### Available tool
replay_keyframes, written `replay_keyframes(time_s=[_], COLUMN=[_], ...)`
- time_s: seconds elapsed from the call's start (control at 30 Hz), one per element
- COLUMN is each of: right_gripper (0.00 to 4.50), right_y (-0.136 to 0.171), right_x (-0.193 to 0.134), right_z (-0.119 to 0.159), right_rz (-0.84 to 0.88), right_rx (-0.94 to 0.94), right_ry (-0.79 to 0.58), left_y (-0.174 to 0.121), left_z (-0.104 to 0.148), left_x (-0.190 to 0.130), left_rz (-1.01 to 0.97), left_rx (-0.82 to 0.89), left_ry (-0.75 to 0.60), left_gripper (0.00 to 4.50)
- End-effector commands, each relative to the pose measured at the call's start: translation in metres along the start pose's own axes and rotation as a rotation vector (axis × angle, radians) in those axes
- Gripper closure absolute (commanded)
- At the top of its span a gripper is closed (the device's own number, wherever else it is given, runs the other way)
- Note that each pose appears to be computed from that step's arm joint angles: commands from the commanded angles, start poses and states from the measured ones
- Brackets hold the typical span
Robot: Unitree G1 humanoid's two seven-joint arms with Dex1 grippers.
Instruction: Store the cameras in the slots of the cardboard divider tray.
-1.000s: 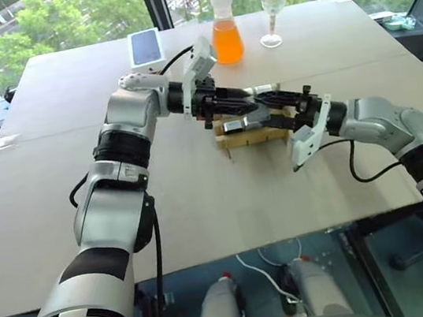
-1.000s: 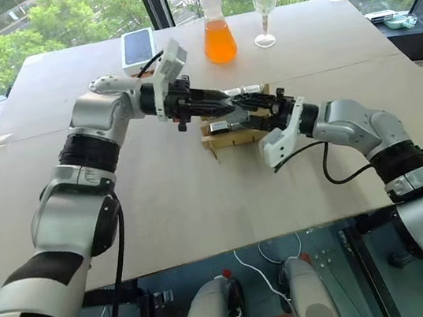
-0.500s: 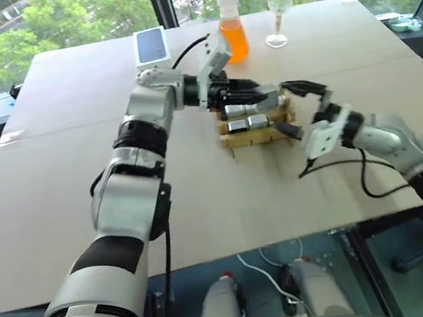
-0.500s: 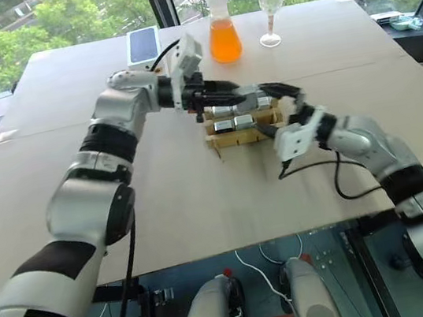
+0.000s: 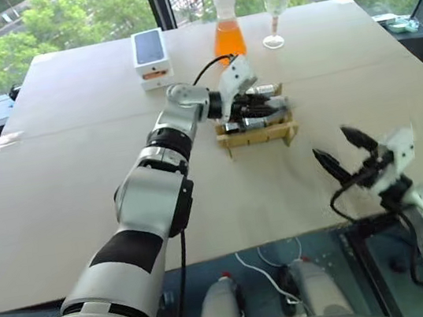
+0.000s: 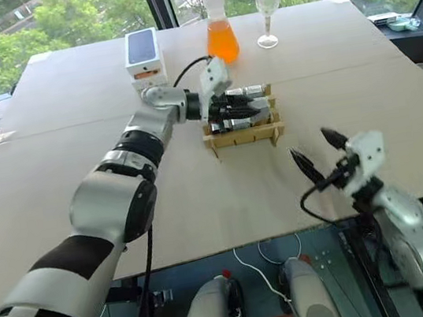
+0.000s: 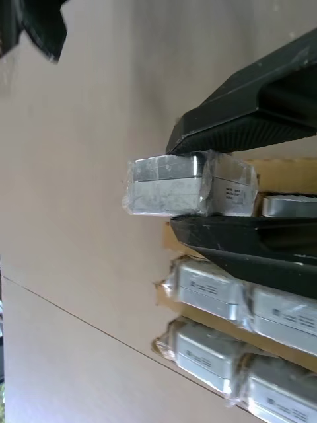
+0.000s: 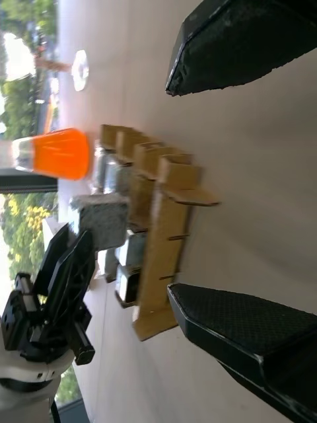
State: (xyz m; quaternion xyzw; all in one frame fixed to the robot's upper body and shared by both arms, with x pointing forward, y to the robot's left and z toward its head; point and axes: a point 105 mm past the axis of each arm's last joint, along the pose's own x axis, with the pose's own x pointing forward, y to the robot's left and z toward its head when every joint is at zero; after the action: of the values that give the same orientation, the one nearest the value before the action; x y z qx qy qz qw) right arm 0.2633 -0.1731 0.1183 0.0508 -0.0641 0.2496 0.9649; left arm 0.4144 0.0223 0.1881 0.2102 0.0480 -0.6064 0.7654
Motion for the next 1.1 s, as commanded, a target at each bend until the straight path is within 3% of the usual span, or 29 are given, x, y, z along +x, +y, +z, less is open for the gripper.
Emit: replay_keyframes(time_s=[0.03, 0.37, 1.1], right_gripper=[0.0, 0.0, 0.0], right_y=[0.006, 0.022, 0.028], right_x=[-0.011, -0.015, -0.012], right_z=[0.019, 0.012, 0.017], right_rz=[-0.005, 0.077, 0.067], right_rx=[-0.01, 0.0, 0.01], right_ry=[-0.08, -0.058, -0.085], left_y=[0.003, 0.002, -0.005], left_z=[0.003, -0.001, -0.006], left_x=[-0.002, 0.005, 0.017], left_rz=[0.024, 0.039, 0.032], left_rx=[0.031, 0.019, 0.027], left_ry=[-0.008, -0.003, 0.012], left_gripper=[3.75, 3.75, 3.75])
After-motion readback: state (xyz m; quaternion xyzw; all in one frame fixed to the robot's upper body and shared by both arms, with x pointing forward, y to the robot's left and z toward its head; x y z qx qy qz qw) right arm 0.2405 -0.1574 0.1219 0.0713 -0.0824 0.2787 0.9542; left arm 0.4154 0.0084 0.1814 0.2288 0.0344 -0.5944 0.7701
